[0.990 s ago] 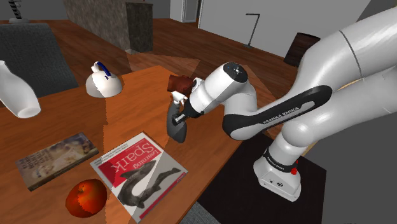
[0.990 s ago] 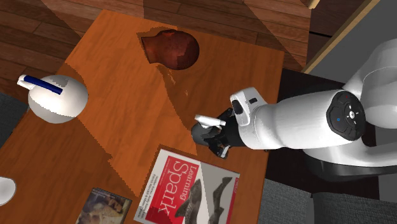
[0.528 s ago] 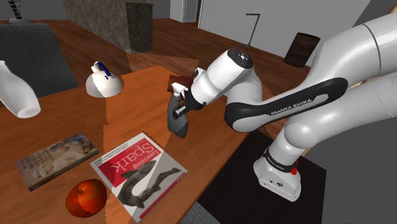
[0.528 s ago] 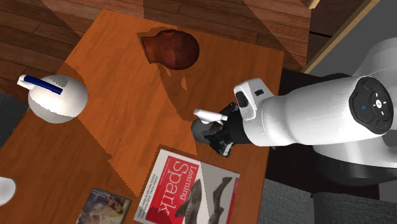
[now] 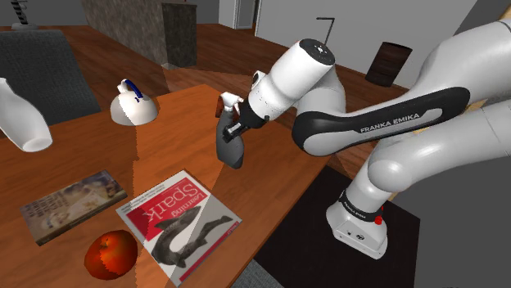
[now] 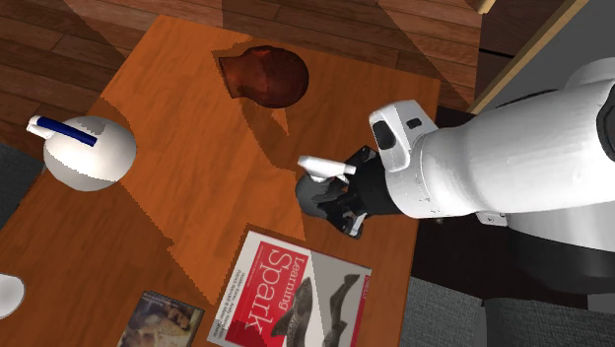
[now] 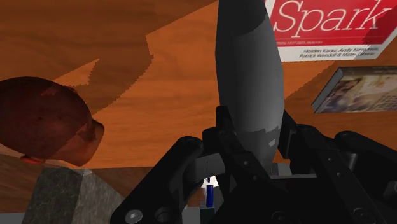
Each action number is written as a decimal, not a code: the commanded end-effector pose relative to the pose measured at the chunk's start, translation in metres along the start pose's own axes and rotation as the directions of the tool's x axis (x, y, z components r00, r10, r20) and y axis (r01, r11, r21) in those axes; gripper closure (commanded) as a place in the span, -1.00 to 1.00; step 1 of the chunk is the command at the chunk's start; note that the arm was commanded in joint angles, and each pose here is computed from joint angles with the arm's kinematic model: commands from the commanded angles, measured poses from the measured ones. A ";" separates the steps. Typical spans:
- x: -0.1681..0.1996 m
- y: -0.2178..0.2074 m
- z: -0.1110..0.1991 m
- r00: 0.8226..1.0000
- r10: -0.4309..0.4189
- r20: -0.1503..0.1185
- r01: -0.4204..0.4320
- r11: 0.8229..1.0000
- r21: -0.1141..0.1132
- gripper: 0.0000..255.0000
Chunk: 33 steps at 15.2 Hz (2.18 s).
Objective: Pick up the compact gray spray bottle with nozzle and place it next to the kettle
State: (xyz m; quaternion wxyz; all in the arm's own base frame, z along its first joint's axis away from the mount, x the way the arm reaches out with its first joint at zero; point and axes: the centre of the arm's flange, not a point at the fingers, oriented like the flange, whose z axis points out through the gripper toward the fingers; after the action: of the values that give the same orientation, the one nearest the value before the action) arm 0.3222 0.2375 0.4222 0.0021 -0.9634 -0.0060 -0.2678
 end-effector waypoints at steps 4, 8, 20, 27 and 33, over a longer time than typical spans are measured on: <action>0.014 0.000 -0.023 1.000 0.000 0.000 0.000 1.000 0.000 1.00; 0.025 0.000 -0.041 1.000 0.000 0.000 0.000 1.000 0.000 1.00; 0.057 0.000 -0.095 1.000 0.000 0.000 0.000 1.000 0.000 1.00; 0.076 0.000 -0.127 1.000 0.000 0.000 0.000 1.000 0.000 1.00; 0.093 0.000 -0.154 1.000 0.000 0.000 0.000 1.000 0.000 1.00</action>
State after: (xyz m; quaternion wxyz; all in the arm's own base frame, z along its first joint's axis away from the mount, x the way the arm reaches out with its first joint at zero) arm 0.3229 0.2388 0.5960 0.0022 -0.9635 -0.0061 -0.2676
